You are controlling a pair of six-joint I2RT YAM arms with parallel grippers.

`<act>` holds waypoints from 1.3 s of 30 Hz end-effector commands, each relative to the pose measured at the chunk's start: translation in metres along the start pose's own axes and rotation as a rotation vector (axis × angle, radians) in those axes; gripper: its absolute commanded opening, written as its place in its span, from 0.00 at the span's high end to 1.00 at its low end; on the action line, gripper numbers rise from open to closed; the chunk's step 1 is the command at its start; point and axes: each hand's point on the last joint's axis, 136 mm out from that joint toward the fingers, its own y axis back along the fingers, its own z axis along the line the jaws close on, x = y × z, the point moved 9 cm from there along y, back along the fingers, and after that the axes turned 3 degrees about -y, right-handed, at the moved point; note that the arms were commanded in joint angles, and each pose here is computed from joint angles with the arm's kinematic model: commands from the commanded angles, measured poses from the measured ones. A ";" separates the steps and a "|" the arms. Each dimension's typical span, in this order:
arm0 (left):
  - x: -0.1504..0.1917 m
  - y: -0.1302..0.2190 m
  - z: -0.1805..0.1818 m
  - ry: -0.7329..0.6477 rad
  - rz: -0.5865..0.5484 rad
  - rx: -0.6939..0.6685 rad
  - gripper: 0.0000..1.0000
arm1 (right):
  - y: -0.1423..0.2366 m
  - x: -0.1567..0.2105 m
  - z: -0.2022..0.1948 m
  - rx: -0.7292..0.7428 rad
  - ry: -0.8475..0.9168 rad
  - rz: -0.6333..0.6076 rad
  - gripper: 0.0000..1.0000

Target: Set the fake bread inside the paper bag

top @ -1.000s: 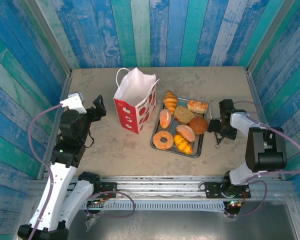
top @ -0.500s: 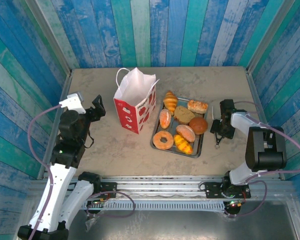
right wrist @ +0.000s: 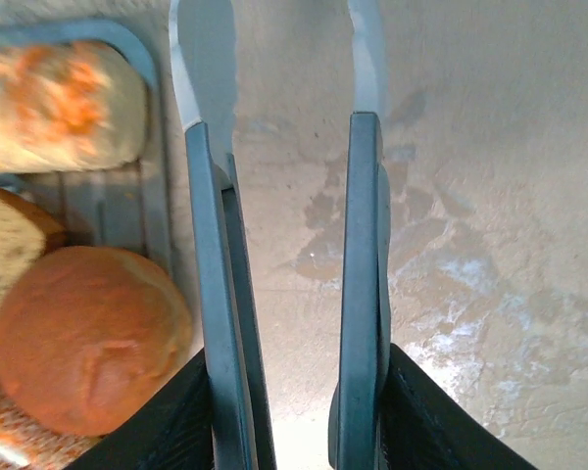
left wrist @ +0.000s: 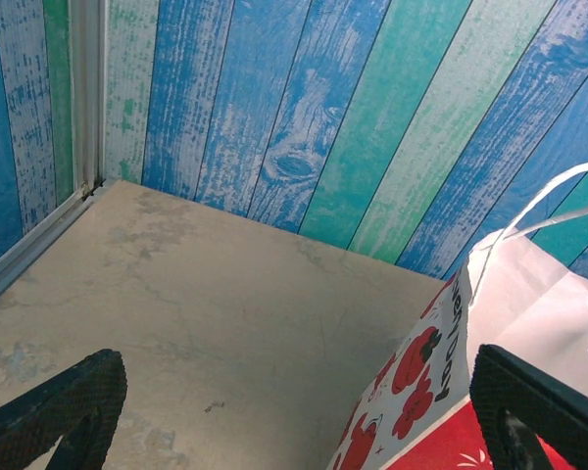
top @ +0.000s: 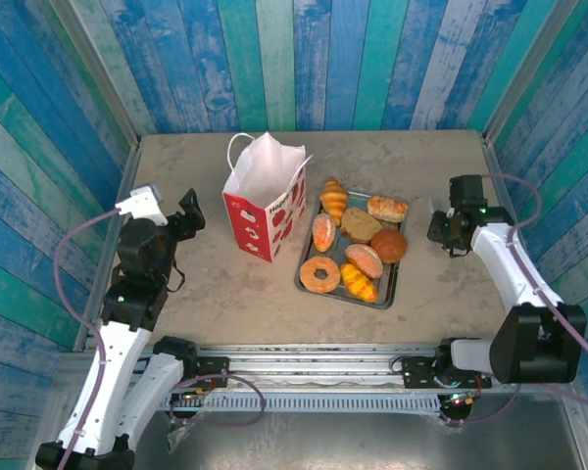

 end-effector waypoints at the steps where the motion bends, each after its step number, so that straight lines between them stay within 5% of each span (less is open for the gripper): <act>1: 0.000 -0.004 0.001 0.011 -0.010 -0.016 0.06 | 0.028 -0.004 0.001 -0.038 0.040 -0.012 0.59; 17: -0.034 -0.033 -0.030 0.054 0.128 0.145 0.06 | 0.108 0.016 0.028 -0.181 0.216 0.053 0.60; 26: -0.025 -0.041 -0.034 0.114 0.212 0.244 0.06 | 0.106 0.017 0.077 -0.227 0.398 0.100 0.59; 39: 0.001 -0.034 -0.015 0.071 0.209 0.134 0.06 | 0.079 0.049 0.159 -0.346 0.460 0.243 0.57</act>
